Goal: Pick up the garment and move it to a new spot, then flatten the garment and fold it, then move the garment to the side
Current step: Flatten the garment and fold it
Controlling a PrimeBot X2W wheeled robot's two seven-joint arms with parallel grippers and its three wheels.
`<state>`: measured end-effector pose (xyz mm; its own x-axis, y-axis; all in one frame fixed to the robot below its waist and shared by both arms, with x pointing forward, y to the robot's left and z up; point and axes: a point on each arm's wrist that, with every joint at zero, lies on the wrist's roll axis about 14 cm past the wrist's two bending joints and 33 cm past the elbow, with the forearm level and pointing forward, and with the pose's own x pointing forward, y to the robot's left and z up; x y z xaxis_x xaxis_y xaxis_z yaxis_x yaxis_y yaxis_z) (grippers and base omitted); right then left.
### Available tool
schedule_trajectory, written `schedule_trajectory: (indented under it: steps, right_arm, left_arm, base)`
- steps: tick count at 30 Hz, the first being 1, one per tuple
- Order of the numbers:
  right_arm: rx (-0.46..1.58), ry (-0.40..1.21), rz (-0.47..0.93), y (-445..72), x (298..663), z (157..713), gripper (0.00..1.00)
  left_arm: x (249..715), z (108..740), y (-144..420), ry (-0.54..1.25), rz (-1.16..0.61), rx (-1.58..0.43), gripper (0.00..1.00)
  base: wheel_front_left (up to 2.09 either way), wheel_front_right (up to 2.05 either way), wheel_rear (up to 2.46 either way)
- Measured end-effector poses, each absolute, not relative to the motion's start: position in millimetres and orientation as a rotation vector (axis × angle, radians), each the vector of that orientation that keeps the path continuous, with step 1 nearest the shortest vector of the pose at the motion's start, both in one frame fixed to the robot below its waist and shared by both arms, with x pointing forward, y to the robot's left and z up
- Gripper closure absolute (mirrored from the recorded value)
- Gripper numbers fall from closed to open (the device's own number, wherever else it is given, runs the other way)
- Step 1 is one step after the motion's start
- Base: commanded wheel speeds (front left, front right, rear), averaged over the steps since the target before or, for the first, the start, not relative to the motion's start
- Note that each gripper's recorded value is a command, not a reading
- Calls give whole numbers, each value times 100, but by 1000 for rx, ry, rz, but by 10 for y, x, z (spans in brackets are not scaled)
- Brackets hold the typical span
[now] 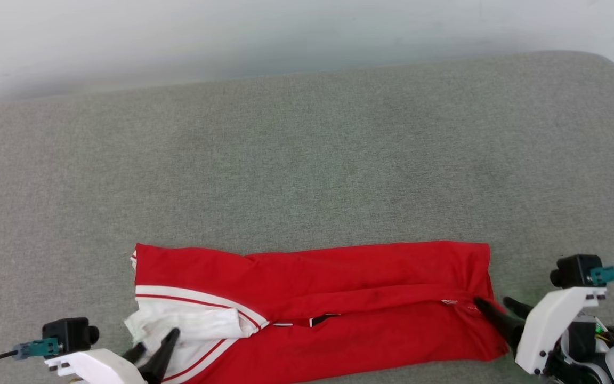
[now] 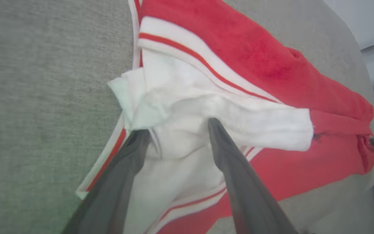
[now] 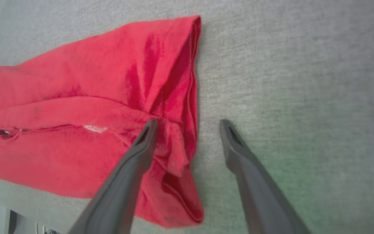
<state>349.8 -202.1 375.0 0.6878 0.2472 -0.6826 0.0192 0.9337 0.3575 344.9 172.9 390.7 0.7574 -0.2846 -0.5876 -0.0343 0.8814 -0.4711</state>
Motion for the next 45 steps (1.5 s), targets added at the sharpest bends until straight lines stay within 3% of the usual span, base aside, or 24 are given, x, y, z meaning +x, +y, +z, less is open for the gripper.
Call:
schedule_trajectory:
  steps: [8,14,22,26,35,36,37,38,45]
  right_arm:
    - [311,608,102,-2201,3612,4205,0]
    - [261,597,64,-2460,3682,4433,0]
    - [163,722,132,-2322,3754,4417,0]
    - [185,866,185,-2053,3724,4039,0]
    - [252,1009,230,-1797,3702,3603,0]
    - [256,1015,234,-1784,3701,3596,15]
    - [252,1018,239,-1778,3701,3599,62]
    - [252,1018,242,-1768,3696,3603,100]
    - [244,968,273,-1699,3684,3787,100]
  left_arm:
    - [3824,4528,1795,354,-156,-342,0]
    - [4017,5053,1751,98,-166,-244,0]
    - [4060,5483,1737,-116,-134,-149,0]
    - [4083,5588,1763,-173,-101,-128,0]
    - [4091,5485,1897,-153,-44,-119,0]
    - [4089,5474,1907,-150,-40,-118,0]
    - [4088,5474,1914,-150,-38,-116,0]
    - [4087,5478,1914,-151,-38,-114,0]
    - [4039,5532,1935,-161,-37,-80,0]
  base:
    - [0,0,0]
    - [0,0,0]
    - [0,0,0]
    - [0,0,0]
    - [0,0,0]
    - [0,0,0]
    - [0,0,0]
    - [0,0,0]
    - [0,0,0]
